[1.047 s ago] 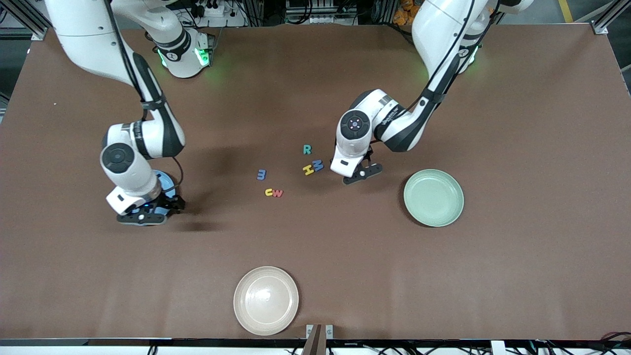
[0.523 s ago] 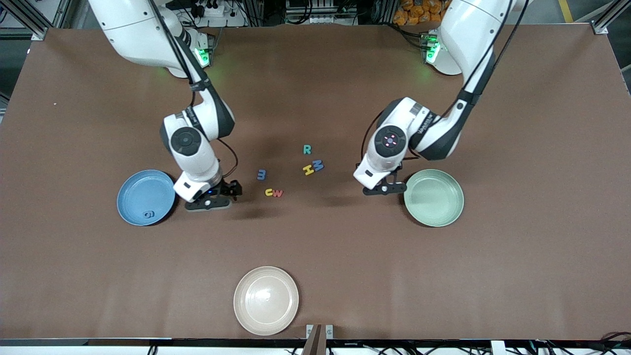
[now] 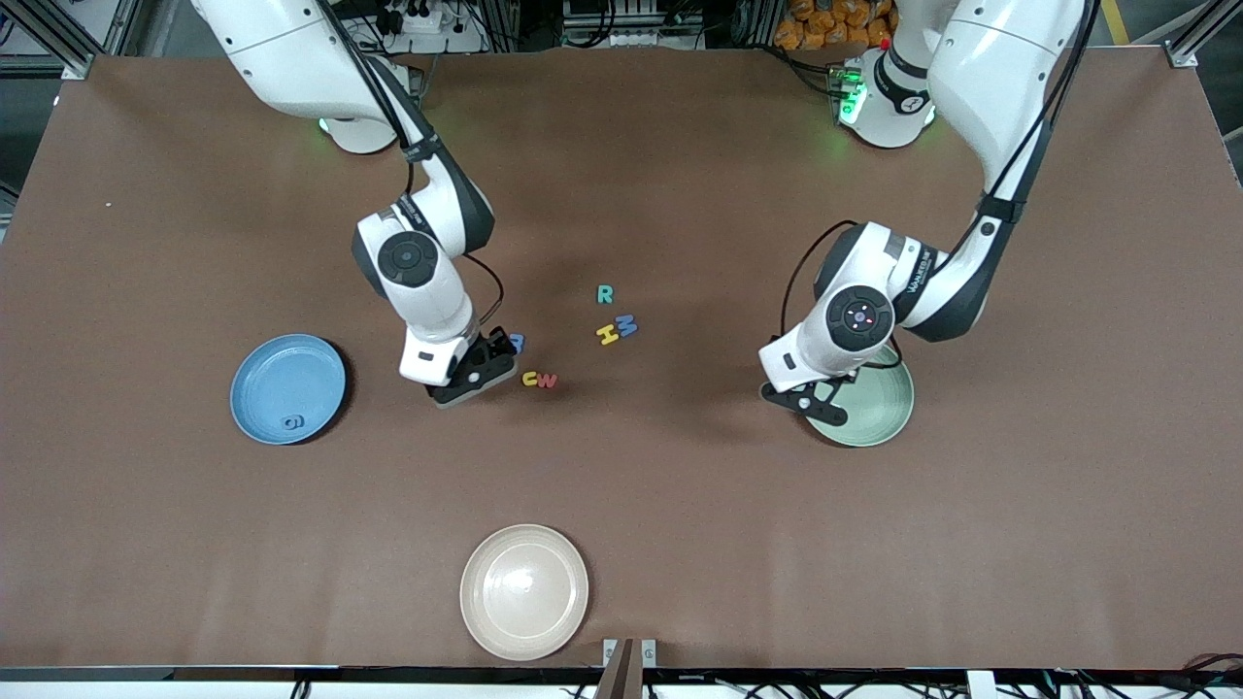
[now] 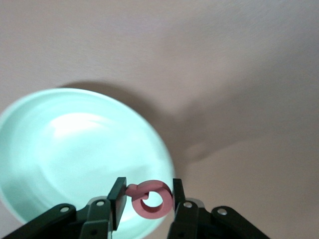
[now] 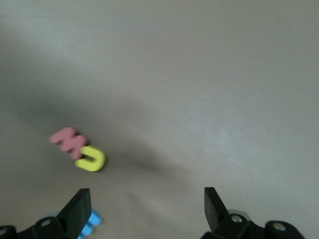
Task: Sort upper and lower case letters into plates
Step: 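Place the pink o on the green plate while the right gripper returns, then reach the right gripper to the yellow c while the left gripper nears the blue M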
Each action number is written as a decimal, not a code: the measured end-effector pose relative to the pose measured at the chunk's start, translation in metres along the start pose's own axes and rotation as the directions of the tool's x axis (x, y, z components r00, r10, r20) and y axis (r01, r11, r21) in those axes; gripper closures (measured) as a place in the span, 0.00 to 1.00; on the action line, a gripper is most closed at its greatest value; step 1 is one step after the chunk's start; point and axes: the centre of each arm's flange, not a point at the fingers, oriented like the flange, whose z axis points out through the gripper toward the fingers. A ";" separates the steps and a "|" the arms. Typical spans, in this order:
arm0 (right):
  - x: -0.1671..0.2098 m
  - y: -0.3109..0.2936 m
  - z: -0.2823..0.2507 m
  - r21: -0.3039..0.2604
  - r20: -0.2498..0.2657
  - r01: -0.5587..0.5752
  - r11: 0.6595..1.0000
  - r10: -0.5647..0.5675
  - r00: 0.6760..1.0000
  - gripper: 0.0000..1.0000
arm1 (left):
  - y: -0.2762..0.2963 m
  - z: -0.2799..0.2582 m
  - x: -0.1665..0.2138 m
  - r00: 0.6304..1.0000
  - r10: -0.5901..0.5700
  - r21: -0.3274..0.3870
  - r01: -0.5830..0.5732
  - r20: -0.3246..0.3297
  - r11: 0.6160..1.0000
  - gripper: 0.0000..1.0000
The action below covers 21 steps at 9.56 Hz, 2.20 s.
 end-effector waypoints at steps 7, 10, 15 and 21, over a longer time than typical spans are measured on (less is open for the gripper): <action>0.025 -0.027 0.040 0.037 0.021 0.672 0.739 -0.673 0.739 0.00 | 0.024 -0.006 0.006 0.996 -0.064 0.013 0.064 -0.061 0.998 0.00; 0.037 -0.024 0.044 0.127 0.096 0.719 0.683 -0.730 0.676 0.00 | 0.091 -0.013 0.007 0.877 -0.480 -0.120 0.477 0.003 0.871 0.00; 0.041 -0.039 0.059 0.147 0.049 0.731 0.667 -0.743 0.668 0.00 | 0.209 -0.019 0.018 0.536 -0.839 -0.196 0.837 0.098 0.511 0.00; 0.041 -0.038 0.069 0.132 0.035 0.745 0.654 -0.754 0.656 0.00 | 0.291 0.029 0.017 0.411 -0.900 -0.264 0.893 0.146 0.365 0.00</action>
